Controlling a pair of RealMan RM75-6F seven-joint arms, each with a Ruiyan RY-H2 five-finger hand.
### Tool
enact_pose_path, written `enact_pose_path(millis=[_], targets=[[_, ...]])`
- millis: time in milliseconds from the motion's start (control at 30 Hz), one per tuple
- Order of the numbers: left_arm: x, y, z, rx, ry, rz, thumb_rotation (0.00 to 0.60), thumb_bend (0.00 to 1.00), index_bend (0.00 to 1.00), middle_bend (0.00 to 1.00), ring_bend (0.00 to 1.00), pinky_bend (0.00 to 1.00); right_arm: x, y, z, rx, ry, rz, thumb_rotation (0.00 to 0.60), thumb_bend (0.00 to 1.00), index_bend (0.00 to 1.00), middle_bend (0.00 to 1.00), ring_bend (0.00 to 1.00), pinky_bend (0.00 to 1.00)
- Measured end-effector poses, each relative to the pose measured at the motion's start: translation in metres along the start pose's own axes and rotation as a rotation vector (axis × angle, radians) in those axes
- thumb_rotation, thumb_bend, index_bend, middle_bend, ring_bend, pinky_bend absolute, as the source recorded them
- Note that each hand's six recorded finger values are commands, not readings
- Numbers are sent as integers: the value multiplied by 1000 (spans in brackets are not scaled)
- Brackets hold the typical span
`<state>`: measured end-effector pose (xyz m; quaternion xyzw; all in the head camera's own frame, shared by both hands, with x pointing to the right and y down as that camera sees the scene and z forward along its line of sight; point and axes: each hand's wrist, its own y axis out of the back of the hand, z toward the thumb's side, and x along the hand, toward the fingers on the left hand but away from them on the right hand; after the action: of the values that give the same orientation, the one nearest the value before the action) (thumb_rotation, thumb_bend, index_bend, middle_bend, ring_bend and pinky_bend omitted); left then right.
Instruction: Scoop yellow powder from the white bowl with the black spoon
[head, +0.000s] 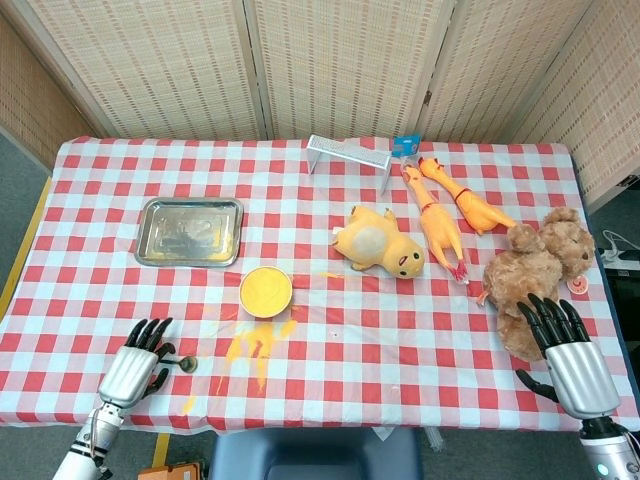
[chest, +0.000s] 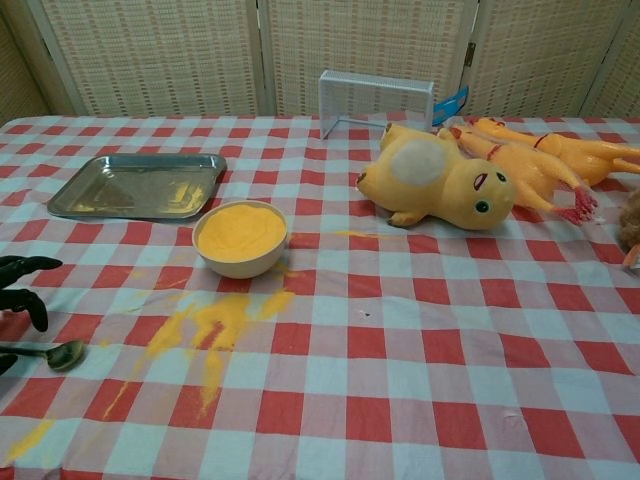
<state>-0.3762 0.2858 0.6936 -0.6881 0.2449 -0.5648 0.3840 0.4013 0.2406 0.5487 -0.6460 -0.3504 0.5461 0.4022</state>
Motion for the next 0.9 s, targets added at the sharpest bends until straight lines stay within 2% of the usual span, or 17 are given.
enact_pose_path(millis=[333,900], targets=[[7,-8,-3,-9,11,-40,600,429,447,0,0,54,0,0,-1,0,-3,-1,600,77,0,0,0,0],[11,-12,-9,-14,24,-58,600,440,537,0,0,54,0,0,0,3,-5,-3,600,77,0,0,0,0]])
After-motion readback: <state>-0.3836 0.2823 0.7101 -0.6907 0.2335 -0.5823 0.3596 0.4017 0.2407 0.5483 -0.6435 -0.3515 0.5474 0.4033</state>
